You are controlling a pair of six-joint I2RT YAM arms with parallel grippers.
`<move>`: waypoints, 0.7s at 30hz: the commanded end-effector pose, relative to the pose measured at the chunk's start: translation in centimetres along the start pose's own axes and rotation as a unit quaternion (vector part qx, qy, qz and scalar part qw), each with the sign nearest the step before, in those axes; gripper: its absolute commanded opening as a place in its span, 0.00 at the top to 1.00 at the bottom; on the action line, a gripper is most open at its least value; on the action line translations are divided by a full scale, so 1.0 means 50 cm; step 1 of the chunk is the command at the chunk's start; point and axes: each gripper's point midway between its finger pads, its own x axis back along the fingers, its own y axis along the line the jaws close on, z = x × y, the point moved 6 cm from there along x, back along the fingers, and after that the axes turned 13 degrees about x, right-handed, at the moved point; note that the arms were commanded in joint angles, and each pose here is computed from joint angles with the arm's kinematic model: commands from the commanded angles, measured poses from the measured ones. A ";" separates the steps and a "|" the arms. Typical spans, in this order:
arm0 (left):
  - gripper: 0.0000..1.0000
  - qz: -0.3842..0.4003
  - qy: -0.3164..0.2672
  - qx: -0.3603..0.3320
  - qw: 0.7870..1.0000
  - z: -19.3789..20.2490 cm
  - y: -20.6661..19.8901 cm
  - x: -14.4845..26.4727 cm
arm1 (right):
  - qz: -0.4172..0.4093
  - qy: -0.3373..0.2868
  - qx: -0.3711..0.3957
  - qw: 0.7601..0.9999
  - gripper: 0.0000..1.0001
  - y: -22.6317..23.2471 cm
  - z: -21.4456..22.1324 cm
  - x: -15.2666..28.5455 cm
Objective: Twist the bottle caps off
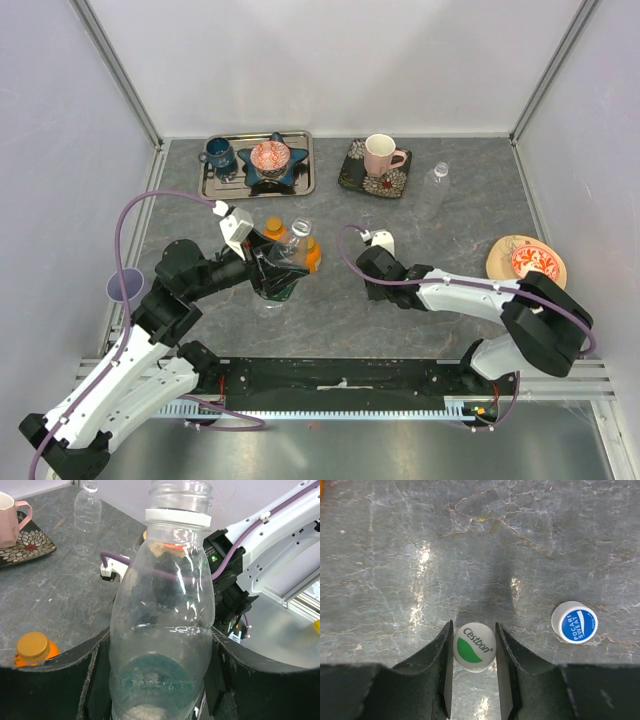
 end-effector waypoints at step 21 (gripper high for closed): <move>0.48 -0.004 -0.012 -0.023 1.000 -0.009 0.005 -0.003 | -0.029 -0.148 -0.047 0.987 0.23 -0.018 -0.214 0.201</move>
